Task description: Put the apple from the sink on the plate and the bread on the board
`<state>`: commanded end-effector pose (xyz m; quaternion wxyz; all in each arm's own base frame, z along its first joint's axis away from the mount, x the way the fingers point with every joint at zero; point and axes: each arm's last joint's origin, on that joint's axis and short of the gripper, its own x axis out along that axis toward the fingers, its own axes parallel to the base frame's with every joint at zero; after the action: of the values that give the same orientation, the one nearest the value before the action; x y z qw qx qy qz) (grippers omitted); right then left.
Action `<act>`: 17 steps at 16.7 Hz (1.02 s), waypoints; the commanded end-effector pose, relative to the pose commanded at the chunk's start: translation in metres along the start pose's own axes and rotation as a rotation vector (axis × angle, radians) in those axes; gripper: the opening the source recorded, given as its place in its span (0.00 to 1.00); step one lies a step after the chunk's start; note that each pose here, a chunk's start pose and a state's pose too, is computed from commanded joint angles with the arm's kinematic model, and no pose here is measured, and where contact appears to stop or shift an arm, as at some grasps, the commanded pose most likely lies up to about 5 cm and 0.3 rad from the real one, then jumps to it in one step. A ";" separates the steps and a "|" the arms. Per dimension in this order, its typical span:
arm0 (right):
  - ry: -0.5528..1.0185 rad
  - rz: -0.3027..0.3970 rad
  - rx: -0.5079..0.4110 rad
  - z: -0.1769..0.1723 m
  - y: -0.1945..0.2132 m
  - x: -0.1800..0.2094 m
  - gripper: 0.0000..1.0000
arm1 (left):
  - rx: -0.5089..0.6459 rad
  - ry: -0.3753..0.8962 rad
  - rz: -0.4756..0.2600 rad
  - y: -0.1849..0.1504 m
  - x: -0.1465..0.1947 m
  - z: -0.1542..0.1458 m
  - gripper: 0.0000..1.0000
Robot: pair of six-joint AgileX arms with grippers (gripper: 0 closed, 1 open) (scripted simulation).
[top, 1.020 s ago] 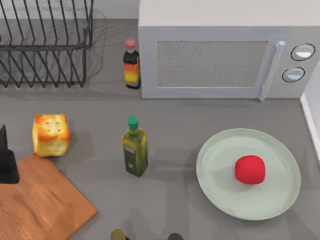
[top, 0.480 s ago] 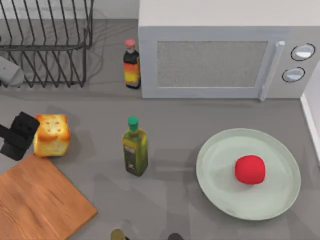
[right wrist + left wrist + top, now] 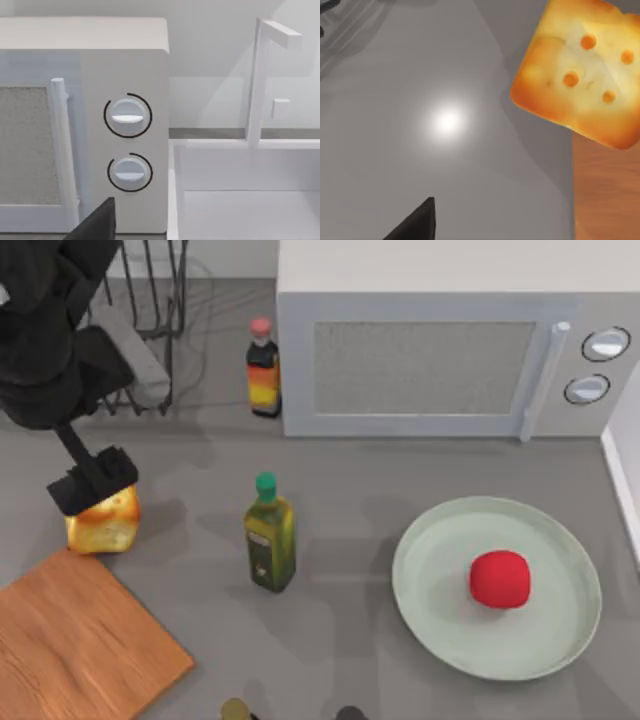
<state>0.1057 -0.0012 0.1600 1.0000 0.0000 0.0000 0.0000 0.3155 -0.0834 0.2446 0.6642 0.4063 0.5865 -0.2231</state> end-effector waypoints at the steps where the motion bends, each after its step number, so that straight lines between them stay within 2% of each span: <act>1: 0.000 0.000 0.000 0.000 0.000 0.000 1.00 | 0.054 0.049 -0.028 0.003 0.008 0.012 1.00; 5: 0.000 0.000 0.000 0.000 0.000 0.000 1.00 | 0.239 0.210 -0.127 0.006 0.041 0.053 1.00; 9: 0.000 0.000 0.000 0.000 0.000 0.000 1.00 | 0.354 0.304 -0.192 0.004 0.065 0.076 1.00; 17: 0.000 0.000 0.000 0.000 0.000 0.000 1.00 | 0.373 0.324 -0.206 0.005 0.071 0.080 1.00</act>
<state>0.1057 -0.0012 0.1600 1.0000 0.0000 0.0000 0.0000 0.3819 -0.1317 0.1758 0.4492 0.4904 0.6719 -0.3259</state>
